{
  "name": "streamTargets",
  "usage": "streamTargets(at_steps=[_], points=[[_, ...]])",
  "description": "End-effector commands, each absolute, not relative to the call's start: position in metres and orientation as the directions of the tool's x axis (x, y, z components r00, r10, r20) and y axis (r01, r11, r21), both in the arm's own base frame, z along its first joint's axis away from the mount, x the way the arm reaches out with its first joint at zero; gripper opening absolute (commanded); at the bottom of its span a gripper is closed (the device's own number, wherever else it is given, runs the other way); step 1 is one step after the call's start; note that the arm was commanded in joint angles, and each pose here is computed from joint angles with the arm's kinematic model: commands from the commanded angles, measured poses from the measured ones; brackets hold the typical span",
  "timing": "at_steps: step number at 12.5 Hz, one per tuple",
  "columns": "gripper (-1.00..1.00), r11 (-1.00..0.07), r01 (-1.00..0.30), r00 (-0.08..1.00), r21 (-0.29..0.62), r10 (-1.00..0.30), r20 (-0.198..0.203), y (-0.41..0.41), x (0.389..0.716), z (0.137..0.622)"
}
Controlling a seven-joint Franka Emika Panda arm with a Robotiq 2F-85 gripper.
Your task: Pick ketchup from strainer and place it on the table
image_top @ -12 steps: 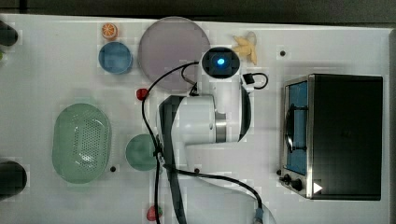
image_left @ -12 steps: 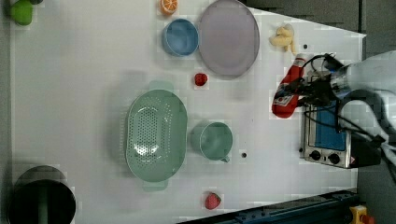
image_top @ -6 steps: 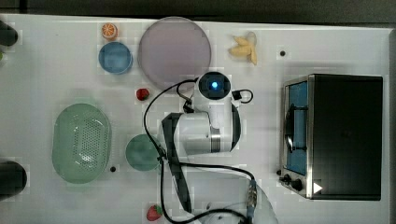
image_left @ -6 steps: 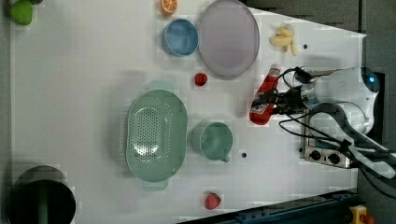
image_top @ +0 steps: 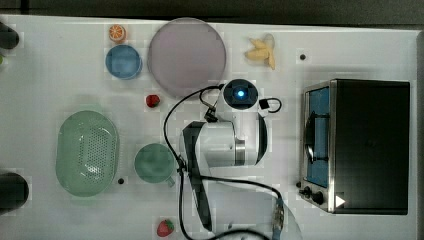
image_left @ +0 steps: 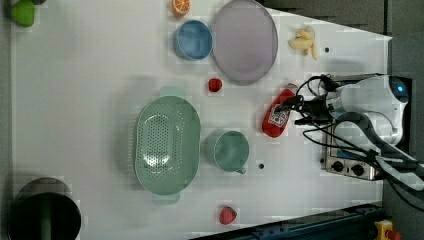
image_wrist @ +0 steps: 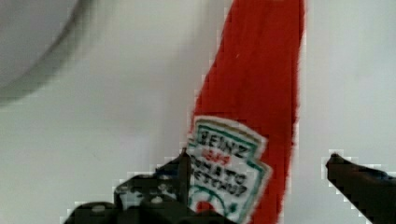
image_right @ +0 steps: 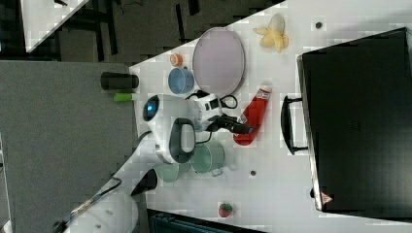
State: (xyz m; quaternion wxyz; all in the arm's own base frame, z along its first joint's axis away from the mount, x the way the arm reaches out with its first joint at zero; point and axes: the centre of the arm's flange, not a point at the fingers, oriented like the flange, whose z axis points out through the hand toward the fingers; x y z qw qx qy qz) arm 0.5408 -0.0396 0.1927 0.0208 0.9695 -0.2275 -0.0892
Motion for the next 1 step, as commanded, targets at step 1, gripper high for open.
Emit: streamTargets(at_steps=[1], points=[[1.00,-0.898,-0.437,0.899,0.051,-0.436,0.024,-0.0356,0.5844,0.3306]])
